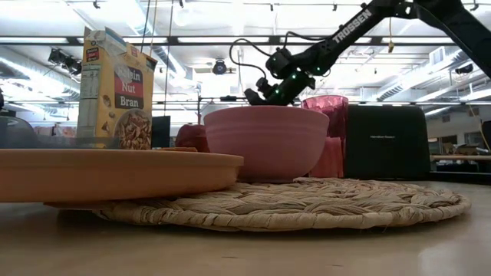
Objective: Arrange a breakfast setting
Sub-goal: Put the spoon on the right side of the pink bowl on the brown placemat
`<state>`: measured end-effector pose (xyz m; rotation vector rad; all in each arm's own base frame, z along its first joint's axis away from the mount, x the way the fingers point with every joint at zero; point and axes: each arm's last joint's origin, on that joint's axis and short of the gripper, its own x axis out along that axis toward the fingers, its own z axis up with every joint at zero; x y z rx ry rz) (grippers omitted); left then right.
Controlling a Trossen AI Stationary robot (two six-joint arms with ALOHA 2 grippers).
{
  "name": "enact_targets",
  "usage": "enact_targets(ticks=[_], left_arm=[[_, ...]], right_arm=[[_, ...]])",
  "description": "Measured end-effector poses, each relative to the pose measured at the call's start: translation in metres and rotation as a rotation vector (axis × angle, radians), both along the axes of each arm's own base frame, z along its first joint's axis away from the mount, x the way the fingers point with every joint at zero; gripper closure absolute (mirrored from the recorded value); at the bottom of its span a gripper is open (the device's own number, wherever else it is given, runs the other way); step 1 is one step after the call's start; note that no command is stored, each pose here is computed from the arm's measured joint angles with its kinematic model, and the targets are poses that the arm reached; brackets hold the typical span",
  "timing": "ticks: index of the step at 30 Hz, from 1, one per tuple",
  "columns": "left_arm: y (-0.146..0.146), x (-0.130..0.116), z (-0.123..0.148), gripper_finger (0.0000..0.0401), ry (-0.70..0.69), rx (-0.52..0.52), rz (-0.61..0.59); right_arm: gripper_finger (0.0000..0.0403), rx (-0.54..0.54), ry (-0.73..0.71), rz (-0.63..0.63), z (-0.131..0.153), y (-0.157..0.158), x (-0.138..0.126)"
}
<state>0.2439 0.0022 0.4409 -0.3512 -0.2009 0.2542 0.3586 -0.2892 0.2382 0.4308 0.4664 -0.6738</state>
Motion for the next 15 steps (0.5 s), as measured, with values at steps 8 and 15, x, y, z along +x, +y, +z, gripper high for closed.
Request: enact_targets(ticks=[8, 15], left_arm=[[-0.001, -0.016, 0.01, 0.0108, -0.047, -0.001, -0.007], [-0.001, -0.034, 0.019, 0.0108, -0.078, 0.022, -0.02]], right_arm=[[0.0315, -0.012, 0.011, -0.017, -0.011, -0.002, 0.005], [0.0388, -0.067, 0.019, 0.022, -0.007, 0.004, 0.01]])
